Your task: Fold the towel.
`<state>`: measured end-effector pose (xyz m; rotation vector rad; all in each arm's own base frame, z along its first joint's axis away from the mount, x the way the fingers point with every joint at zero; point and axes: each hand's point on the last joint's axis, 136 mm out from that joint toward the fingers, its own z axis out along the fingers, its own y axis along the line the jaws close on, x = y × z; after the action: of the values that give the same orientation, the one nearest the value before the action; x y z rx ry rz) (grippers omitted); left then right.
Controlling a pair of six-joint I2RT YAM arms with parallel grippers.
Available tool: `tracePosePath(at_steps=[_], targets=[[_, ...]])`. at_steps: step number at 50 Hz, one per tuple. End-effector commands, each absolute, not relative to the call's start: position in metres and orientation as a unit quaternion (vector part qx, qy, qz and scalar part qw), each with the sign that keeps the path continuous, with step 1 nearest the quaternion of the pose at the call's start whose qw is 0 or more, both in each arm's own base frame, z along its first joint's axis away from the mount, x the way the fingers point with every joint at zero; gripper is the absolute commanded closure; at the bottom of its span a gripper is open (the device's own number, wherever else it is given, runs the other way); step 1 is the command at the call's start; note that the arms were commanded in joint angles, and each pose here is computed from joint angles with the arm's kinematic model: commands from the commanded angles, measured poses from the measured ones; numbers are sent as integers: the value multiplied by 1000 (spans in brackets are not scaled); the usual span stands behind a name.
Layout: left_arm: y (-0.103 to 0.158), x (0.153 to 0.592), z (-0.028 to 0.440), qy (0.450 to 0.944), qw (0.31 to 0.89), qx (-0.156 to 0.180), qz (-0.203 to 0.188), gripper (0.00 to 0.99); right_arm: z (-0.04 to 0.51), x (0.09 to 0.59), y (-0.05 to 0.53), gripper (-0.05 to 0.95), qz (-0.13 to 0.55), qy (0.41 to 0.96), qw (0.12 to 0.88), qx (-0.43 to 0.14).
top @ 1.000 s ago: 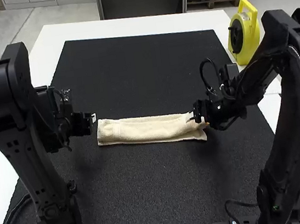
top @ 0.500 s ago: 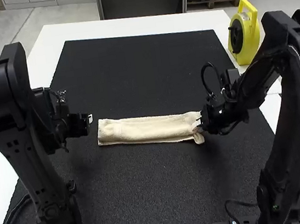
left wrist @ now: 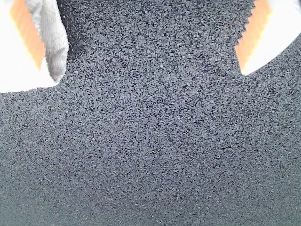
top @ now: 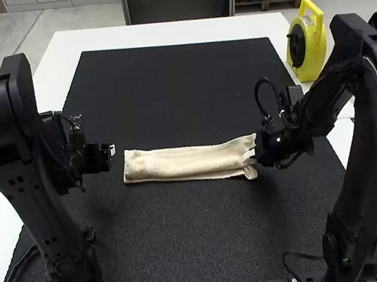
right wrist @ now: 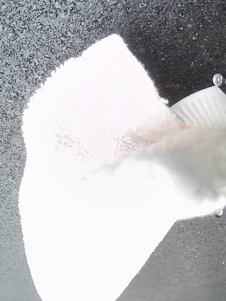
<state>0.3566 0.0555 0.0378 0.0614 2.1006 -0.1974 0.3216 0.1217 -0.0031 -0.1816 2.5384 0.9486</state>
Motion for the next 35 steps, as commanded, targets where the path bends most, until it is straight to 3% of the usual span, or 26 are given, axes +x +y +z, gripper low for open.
tracePosePath(at_steps=[1, 35], targets=[[55, 356, 43, 862, 500, 31, -82, 36, 24, 340, 124, 920, 345, 903, 246, -71], [55, 353, 40, 866, 493, 28, -84, 36, 71, 333, 193, 920, 391, 880, 243, -118]])
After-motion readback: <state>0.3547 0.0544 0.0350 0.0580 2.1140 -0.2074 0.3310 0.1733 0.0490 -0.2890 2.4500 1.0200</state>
